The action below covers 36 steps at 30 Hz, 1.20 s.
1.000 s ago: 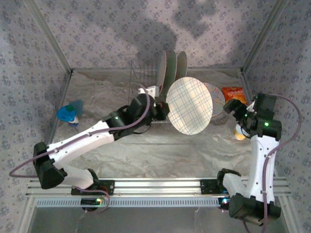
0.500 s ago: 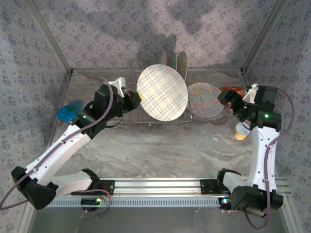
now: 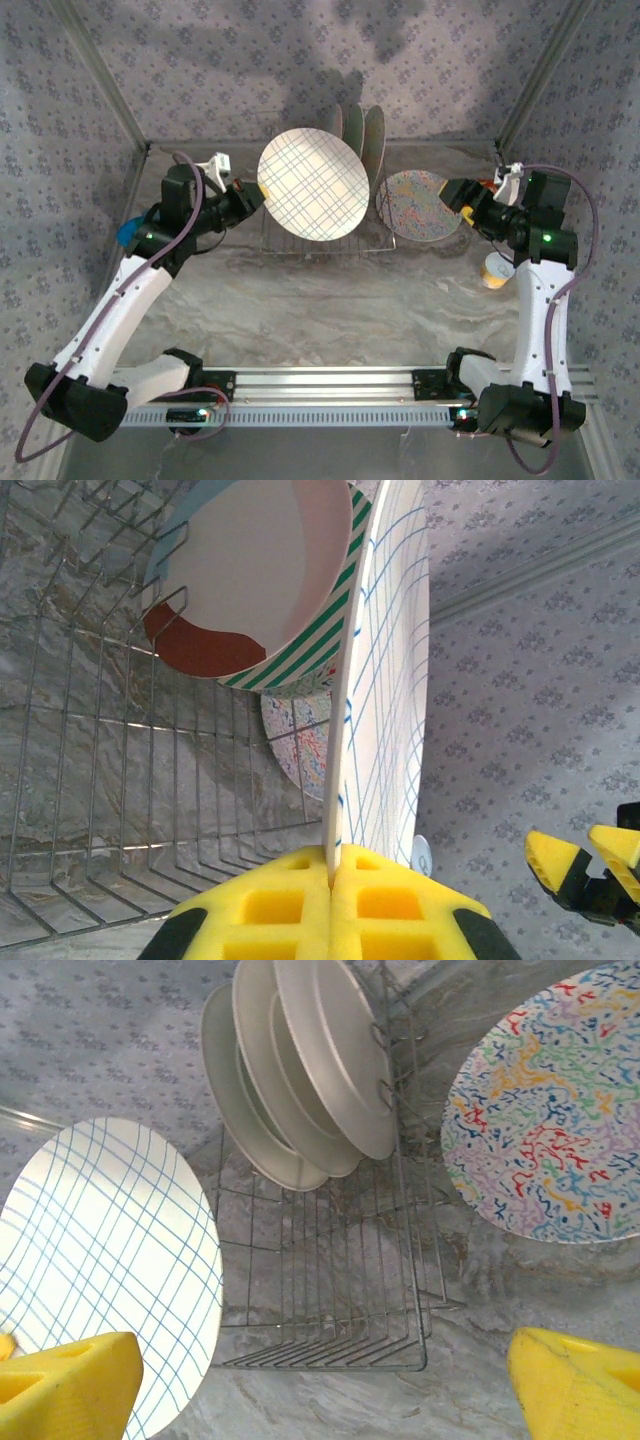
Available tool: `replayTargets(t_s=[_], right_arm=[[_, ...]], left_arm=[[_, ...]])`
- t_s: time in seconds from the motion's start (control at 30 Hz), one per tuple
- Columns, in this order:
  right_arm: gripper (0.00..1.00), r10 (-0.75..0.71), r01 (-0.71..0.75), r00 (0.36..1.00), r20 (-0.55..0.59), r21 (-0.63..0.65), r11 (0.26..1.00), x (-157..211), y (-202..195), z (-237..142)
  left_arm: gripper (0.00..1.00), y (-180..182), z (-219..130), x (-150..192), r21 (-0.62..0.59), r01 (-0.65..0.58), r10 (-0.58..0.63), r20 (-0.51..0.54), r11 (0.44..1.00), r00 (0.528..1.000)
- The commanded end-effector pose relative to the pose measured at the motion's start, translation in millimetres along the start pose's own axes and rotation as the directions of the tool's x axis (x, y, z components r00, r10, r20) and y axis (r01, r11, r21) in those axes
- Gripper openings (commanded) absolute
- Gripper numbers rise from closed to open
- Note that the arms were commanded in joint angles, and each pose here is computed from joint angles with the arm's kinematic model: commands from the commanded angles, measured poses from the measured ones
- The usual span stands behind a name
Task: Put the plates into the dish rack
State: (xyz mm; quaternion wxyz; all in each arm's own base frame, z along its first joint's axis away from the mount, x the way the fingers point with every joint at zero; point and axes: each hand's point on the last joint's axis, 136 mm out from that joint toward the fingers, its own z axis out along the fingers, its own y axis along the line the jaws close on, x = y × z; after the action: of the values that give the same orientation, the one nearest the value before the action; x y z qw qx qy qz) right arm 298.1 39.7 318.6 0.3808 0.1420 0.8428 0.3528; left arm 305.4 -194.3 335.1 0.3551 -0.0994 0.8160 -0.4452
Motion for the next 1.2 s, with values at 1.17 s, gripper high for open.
replayTargets(t_s=[1.17], right_arm=[[0.86, -0.175, 0.074, 0.950, -0.258, -0.358, 0.931, 27, 61, 101]], left_arm=[[0.00, -54, 22, 5, 0.321, -0.036, 0.104, -0.198, 0.946, 0.975]])
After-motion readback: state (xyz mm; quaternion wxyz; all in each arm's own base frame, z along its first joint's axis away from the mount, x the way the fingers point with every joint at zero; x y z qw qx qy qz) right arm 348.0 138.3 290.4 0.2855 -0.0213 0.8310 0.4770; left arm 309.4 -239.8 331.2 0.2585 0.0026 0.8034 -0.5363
